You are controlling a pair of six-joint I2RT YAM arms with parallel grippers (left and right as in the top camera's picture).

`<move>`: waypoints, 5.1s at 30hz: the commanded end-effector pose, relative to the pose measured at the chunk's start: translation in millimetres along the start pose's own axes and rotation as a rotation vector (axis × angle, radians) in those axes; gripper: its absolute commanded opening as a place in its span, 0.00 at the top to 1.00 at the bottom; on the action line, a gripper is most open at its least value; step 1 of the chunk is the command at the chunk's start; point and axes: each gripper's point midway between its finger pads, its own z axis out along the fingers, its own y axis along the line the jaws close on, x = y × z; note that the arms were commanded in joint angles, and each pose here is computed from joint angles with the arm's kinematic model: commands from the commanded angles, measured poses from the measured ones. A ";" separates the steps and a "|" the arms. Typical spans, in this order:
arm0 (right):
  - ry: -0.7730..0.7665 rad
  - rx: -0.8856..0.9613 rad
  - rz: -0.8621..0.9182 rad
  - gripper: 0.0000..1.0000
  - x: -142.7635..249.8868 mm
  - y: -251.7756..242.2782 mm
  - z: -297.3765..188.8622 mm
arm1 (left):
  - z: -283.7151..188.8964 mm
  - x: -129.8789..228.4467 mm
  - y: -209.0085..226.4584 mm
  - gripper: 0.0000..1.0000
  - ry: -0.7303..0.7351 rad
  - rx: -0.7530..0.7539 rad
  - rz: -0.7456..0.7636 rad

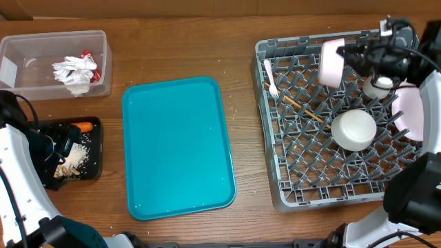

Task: Sort waste into correct bins and load items into the dishwasher rack

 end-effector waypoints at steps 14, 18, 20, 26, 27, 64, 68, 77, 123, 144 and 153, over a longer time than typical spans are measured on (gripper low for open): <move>0.019 -0.102 -0.026 0.96 27.4 -33.9 10.7 | 0.7 -0.2 0.4 0.00 0.000 -0.004 0.015; 0.022 -0.107 -0.058 0.96 29.2 -37.2 16.5 | 0.7 -0.2 0.4 0.00 0.000 -0.004 0.015; 0.029 -0.113 -0.085 0.96 29.8 -34.9 21.7 | 0.7 -0.2 0.4 0.00 0.000 -0.004 0.015; 0.046 -0.053 -0.100 0.96 31.1 -35.1 46.1 | 0.7 -0.2 0.4 0.00 0.000 -0.004 0.015; 0.036 -0.003 -0.080 0.96 29.6 -41.9 50.7 | 0.7 -0.2 0.3 0.00 0.000 -0.004 0.015; -0.258 0.558 0.115 0.84 -24.5 -72.7 -35.0 | 0.7 -0.2 0.4 0.00 0.000 -0.004 0.015; -0.304 0.725 0.140 0.79 -25.4 -70.3 -62.8 | 0.7 -0.2 0.3 0.00 0.000 -0.004 0.015; -0.321 0.857 0.154 0.79 -16.9 -36.6 -94.3 | 0.7 -0.2 0.4 0.00 0.000 -0.004 0.015; -0.081 1.059 -0.017 0.00 114.4 28.6 -39.6 | 0.7 -0.2 0.4 0.00 0.000 -0.004 0.015; -0.081 1.059 -0.017 0.00 114.3 28.6 -39.7 | -6.1 32.9 -35.1 0.00 0.203 0.198 -0.072; -0.081 1.059 -0.017 0.00 114.3 28.6 -39.7 | -8.1 54.7 -15.4 0.00 0.272 0.154 0.189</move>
